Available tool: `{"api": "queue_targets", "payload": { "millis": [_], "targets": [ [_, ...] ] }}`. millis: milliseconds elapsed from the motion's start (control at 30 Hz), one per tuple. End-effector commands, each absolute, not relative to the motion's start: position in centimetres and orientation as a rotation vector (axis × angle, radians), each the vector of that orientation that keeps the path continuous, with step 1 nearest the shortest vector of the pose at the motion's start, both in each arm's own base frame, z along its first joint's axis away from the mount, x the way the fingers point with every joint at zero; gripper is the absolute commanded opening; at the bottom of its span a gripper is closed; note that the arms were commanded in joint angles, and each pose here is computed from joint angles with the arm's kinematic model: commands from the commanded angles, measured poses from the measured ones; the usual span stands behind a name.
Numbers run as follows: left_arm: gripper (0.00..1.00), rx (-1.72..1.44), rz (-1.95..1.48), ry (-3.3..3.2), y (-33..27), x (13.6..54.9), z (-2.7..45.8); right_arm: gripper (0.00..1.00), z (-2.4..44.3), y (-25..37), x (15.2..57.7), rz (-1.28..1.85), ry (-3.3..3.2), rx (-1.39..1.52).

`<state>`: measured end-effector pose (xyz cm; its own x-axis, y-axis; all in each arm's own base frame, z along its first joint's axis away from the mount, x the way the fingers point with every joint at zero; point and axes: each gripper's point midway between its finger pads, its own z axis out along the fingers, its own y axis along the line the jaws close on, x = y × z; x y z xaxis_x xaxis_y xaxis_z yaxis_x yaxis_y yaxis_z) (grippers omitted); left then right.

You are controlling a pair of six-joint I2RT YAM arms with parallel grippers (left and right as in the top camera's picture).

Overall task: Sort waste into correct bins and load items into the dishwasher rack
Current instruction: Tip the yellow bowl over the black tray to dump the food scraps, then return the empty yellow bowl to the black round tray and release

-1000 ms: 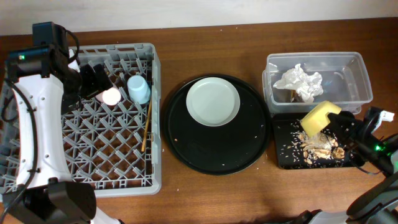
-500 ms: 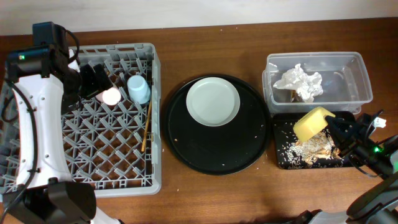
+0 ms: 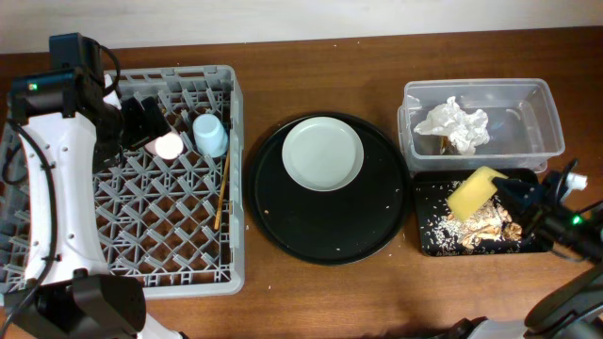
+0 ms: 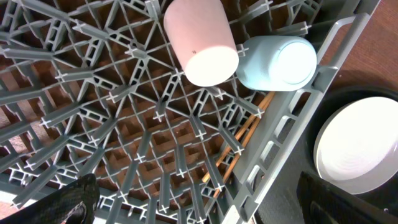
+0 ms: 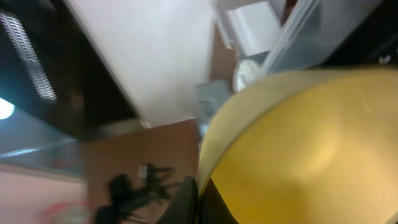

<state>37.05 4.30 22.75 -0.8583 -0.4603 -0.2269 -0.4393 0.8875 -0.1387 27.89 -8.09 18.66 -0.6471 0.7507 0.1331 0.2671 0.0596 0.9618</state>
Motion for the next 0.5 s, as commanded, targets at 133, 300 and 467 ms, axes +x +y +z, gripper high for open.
{"api": "queue_targets", "payload": {
  "millis": [133,300,467],
  "targets": [
    [0.99,-0.693,-0.14,2.771,4.2,36.8,23.7,0.04,21.8,-4.9,28.1,0.926,2.565,0.654],
    [0.99,-0.693,-0.139,2.771,4.2,36.8,23.7,0.04,21.2,3.6,28.6,0.764,2.77,0.257],
    [1.0,-0.693,-0.14,2.771,4.2,36.8,23.7,0.04,18.2,13.7,28.1,0.51,2.9,-0.197]
  ]
}}
